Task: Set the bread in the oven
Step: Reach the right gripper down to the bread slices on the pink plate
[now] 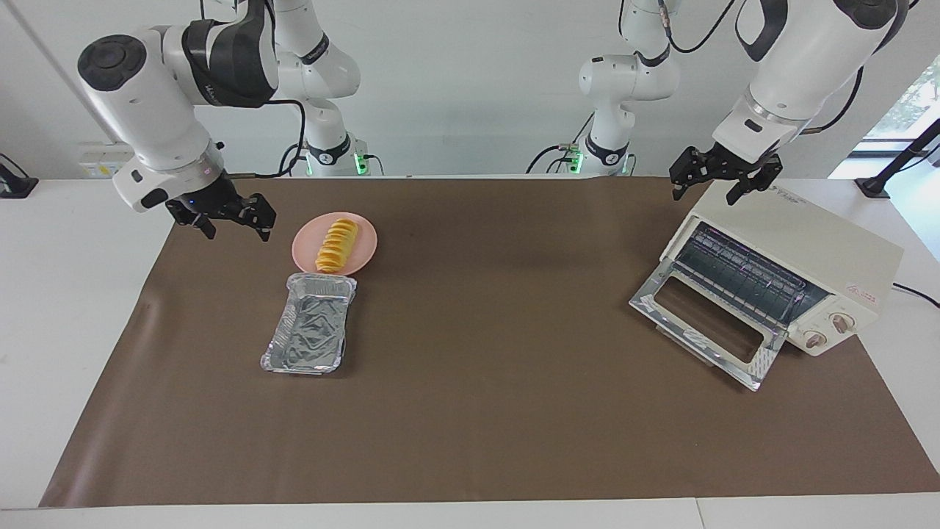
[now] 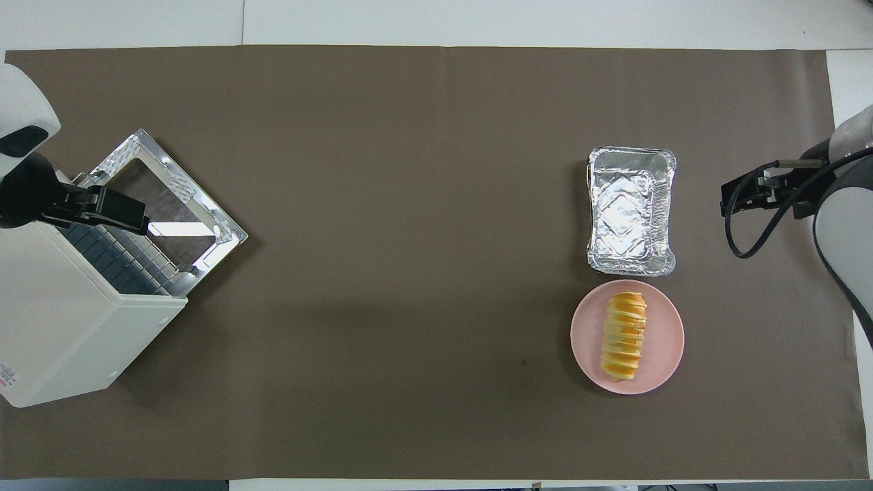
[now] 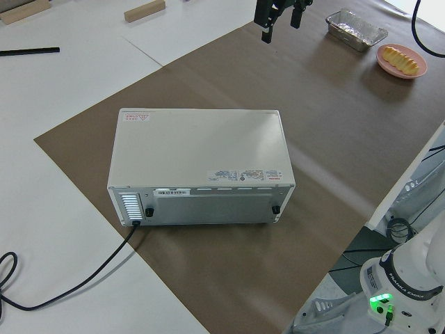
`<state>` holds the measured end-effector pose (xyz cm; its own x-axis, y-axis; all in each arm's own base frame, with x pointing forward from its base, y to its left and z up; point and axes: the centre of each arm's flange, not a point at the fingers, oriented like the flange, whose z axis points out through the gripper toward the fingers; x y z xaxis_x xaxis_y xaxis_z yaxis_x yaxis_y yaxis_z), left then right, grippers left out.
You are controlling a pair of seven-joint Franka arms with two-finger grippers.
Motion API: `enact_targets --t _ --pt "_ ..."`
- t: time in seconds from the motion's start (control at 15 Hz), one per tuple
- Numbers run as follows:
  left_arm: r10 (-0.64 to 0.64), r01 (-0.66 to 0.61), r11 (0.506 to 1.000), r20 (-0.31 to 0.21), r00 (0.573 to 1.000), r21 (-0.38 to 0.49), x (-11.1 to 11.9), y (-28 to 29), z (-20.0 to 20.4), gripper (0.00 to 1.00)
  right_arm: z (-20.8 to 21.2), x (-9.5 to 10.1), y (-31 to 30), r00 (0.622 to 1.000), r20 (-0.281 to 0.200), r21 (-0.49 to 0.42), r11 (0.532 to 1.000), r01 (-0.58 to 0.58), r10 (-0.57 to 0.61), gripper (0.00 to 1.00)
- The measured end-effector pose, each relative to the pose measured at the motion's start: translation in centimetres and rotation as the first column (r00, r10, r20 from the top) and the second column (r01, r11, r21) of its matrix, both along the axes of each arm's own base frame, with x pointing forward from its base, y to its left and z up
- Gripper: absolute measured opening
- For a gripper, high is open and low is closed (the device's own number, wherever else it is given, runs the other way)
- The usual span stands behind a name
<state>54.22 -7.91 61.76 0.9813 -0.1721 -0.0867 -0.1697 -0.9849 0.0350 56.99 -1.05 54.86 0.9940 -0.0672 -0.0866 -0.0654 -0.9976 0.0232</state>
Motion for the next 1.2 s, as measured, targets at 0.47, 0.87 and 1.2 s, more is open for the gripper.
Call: enact_targets --t 0.47,0.87,1.2 --pt "0.0 0.0 1.0 0.0 1.0 0.0 0.0 0.0 0.0 1.0 -0.7 -0.7 1.0 0.999 -0.048 0.004 1.0 -0.014 0.014 1.0" --pt "0.0 0.0 1.0 0.0 1.0 0.0 0.0 0.0 0.0 1.0 -5.6 -3.9 4.3 0.997 -0.08 0.064 0.998 0.011 -0.006 1.0" --pt "0.0 0.0 1.0 0.0 1.0 0.0 0.0 0.0 0.0 1.0 -11.9 -8.2 8.5 0.996 -0.083 0.041 0.999 0.028 -0.025 1.0"
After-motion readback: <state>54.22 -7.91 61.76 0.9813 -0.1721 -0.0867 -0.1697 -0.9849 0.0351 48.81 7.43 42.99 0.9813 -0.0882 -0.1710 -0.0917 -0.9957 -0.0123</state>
